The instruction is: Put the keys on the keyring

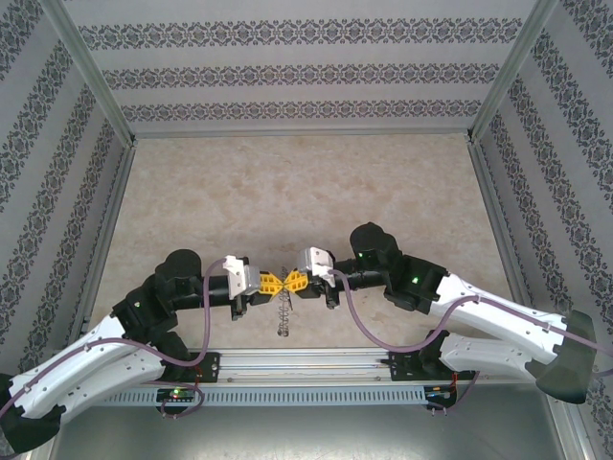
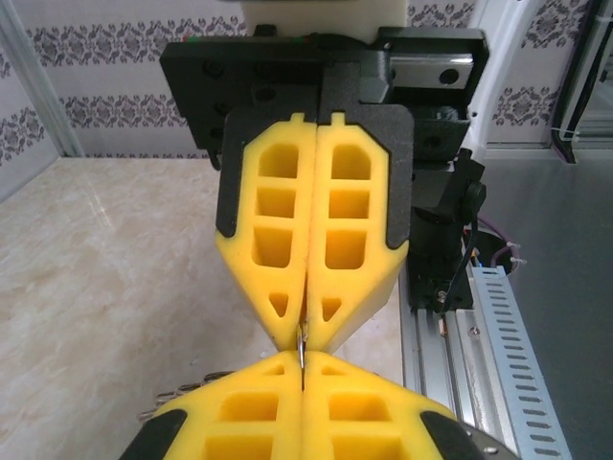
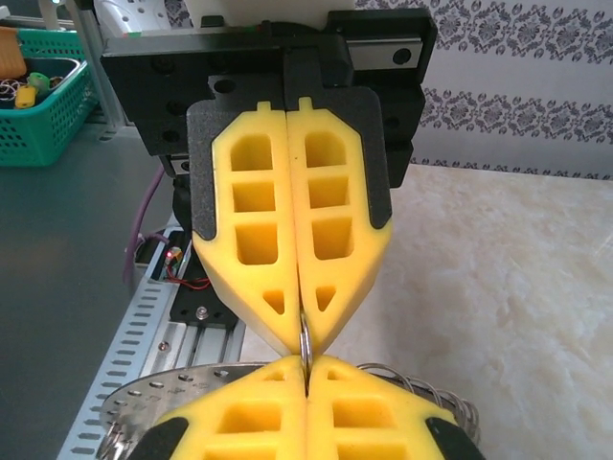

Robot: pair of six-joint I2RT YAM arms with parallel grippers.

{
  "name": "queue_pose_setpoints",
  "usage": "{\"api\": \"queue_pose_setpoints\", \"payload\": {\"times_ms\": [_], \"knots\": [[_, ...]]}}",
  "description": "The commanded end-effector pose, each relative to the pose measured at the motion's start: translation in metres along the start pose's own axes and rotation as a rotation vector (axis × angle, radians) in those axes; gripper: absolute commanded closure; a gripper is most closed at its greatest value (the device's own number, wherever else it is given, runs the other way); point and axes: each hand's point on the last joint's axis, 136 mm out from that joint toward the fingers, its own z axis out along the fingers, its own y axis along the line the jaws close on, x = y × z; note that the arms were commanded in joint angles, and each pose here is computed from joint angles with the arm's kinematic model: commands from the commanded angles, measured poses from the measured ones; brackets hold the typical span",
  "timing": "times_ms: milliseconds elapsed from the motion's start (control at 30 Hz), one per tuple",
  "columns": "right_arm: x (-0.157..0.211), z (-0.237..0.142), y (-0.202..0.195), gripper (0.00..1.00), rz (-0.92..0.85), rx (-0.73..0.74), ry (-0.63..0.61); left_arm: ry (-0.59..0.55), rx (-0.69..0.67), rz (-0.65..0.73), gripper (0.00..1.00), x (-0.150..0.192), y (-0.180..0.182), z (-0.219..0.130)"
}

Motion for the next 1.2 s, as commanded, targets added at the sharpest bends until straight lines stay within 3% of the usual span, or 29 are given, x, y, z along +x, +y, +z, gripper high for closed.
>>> {"api": "queue_pose_setpoints", "payload": {"times_ms": [0, 133, 267, 433, 633, 767, 867, 1000, 1167], "knots": [[-0.009, -0.002, -0.007, 1.0, -0.024, 0.048, 0.012, 0.037, -0.022, 0.007, 0.99, -0.01, 0.005, -0.001], [-0.002, 0.0, -0.013, 1.0, -0.041, 0.081, 0.114, 0.194, -0.071, -0.026, 0.86, 0.013, 0.018, 0.006], [0.003, 0.003, -0.014, 1.0, -0.068, 0.084, 0.203, 0.274, -0.084, -0.029, 0.82, 0.027, 0.025, 0.012], [0.0, 0.001, -0.015, 1.0, -0.11, 0.09, 0.246, 0.291, -0.072, -0.023, 1.0, 0.029, 0.025, 0.015], [-0.005, -0.002, -0.011, 1.0, -0.122, 0.088, 0.202, 0.119, -0.04, -0.018, 1.0, 0.001, 0.016, 0.013], [-0.002, -0.002, -0.008, 0.83, -0.092, 0.086, 0.175, -0.065, -0.031, 0.013, 1.0, -0.029, 0.008, 0.003], [-0.003, -0.002, -0.006, 0.79, -0.08, 0.085, 0.154, -0.153, -0.006, 0.024, 1.0, -0.043, 0.002, -0.001], [-0.006, -0.004, -0.007, 0.81, -0.077, 0.093, 0.139, -0.191, 0.024, 0.025, 1.0, -0.046, -0.003, -0.001], [-0.008, -0.007, -0.009, 0.99, -0.086, 0.115, 0.133, -0.193, 0.022, 0.023, 1.0, -0.045, -0.002, 0.001]]}}
